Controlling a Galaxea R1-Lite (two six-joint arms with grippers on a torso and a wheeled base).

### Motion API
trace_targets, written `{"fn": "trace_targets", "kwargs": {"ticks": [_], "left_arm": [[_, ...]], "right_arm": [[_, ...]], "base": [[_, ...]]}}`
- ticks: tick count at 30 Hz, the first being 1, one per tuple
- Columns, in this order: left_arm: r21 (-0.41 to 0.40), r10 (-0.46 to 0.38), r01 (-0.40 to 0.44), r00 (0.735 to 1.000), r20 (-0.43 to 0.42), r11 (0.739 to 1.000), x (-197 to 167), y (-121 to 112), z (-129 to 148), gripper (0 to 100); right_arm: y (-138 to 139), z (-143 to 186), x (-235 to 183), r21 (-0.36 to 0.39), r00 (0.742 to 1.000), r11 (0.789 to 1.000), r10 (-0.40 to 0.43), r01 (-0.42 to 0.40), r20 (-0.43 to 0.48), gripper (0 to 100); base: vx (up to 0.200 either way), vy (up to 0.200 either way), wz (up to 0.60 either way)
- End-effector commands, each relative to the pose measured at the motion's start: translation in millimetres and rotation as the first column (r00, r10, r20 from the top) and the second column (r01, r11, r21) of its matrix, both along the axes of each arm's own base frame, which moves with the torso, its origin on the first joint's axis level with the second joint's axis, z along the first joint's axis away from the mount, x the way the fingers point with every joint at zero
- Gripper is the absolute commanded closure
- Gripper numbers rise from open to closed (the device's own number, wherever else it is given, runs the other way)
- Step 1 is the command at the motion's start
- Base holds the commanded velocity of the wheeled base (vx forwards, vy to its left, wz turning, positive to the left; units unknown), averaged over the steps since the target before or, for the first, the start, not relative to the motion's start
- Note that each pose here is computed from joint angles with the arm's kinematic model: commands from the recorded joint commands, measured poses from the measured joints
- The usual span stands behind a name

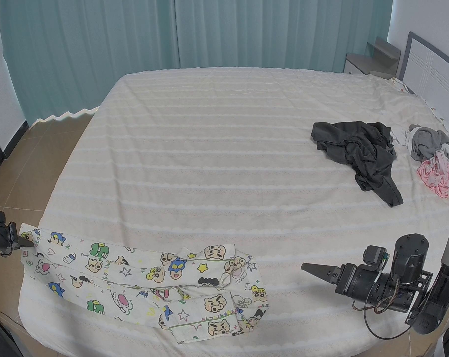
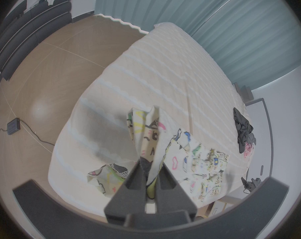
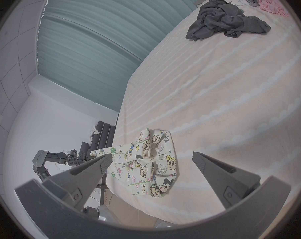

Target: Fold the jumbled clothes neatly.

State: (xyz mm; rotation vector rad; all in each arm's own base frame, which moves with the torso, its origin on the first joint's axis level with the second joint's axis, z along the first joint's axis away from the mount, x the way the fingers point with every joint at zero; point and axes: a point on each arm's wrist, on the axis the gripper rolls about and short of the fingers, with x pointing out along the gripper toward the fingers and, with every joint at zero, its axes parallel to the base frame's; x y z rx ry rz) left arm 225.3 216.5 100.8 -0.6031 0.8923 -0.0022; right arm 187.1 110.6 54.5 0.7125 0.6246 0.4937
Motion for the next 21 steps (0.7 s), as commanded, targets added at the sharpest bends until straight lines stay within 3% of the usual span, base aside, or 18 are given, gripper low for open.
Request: {"fn": "trace_targets", "kwargs": {"ticks": [1, 3, 5, 10, 18, 20, 21], "left_arm": [[-0.009, -0.088, 0.088, 0.996, -0.003, 0.996, -1.1, -40.8, 29.4, 100], [-0.026, -0.113, 0.113, 0.994, -0.013, 0.993, -1.6, -55.7, 36.9, 100], [-0.063, -0.160, 0.159, 0.987, -0.014, 0.985, -0.2, -94.1, 58.8, 100], [-0.088, -0.237, 0.238, 0.971, 0.020, 0.967, -0.4, -162.3, 94.7, 100], [-0.054, -0.308, 0.307, 0.951, -0.011, 0.950, 7.1, -260.1, 103.4, 100], [-0.049, -0.312, 0.311, 0.950, -0.009, 0.949, 8.1, -269.0, 101.8, 100], [-0.035, -0.328, 0.328, 0.944, -0.017, 0.944, 13.5, -292.5, 92.9, 100]], "right_arm": [[-1.4, 4.1, 0.1, 0.010, 1.000, 1.000, -0.005, 0.005, 0.017, 0], [-1.4, 4.1, 0.1, 0.010, 1.000, 1.000, -0.005, 0.005, 0.017, 0], [-5.2, 4.0, 2.4, 0.018, 1.000, 1.000, -0.002, 0.002, 0.012, 0], [-16.7, 7.9, 6.3, 0.048, 1.000, 0.999, 0.002, -0.003, 0.016, 0], [-17.8, 8.9, 6.5, 0.052, 1.000, 0.999, 0.003, -0.004, 0.019, 0], [-17.8, 8.9, 6.5, 0.052, 1.000, 0.999, 0.003, -0.004, 0.019, 0], [-17.6, 9.2, 6.3, 0.053, 1.000, 0.999, 0.005, -0.006, 0.021, 0]], "base": [[0.000, 0.000, 0.00], [0.000, 0.000, 0.00], [0.000, 0.000, 0.00], [0.000, 0.000, 0.00], [0.000, 0.000, 0.00], [0.000, 0.000, 0.00], [0.000, 0.000, 0.00]]}}
